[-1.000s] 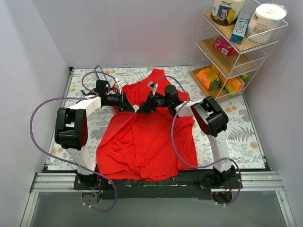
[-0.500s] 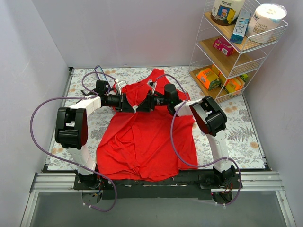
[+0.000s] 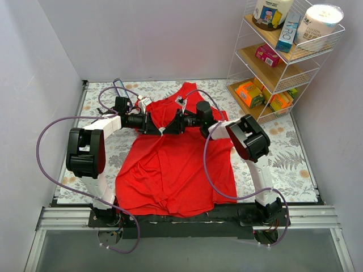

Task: Pin the brooch onto the clothing

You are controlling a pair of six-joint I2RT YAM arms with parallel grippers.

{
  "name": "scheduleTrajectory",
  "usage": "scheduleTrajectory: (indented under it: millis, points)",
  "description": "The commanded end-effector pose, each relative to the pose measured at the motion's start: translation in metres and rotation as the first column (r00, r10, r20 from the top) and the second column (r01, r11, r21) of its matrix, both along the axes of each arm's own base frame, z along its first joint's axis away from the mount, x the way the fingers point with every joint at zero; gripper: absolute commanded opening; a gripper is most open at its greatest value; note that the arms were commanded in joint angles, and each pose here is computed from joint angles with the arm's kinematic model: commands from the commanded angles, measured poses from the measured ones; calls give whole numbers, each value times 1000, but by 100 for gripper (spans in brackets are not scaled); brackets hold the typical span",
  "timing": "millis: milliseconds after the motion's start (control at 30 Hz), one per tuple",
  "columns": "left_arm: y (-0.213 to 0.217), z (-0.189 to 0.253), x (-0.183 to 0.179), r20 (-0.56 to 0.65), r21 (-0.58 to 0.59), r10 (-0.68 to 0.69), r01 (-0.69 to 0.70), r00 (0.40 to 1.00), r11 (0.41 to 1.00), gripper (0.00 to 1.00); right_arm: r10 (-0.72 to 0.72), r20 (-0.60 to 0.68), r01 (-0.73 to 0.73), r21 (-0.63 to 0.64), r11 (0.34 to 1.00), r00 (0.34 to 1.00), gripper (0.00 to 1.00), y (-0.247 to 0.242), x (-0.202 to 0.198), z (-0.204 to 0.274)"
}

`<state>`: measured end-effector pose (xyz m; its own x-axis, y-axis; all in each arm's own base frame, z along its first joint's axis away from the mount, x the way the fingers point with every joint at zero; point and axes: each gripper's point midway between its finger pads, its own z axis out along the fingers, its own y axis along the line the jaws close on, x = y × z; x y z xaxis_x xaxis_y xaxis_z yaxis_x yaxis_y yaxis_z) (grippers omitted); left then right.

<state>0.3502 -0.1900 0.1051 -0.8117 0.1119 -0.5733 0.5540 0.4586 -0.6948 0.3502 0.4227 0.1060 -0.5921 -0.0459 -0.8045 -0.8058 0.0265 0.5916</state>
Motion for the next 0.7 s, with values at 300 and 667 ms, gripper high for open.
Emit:
scheduleTrajectory:
  millis: [300, 667]
  points:
    - [-8, 17, -8, 32, -55, -62, 63, 998, 996, 0, -16, 24, 16, -13, 1000, 1000, 34, 11, 18, 2]
    - [-8, 20, -9, 45, -51, -61, 63, 997, 997, 0, -125, -17, 124, -43, 991, 992, 21, 5, 32, -6]
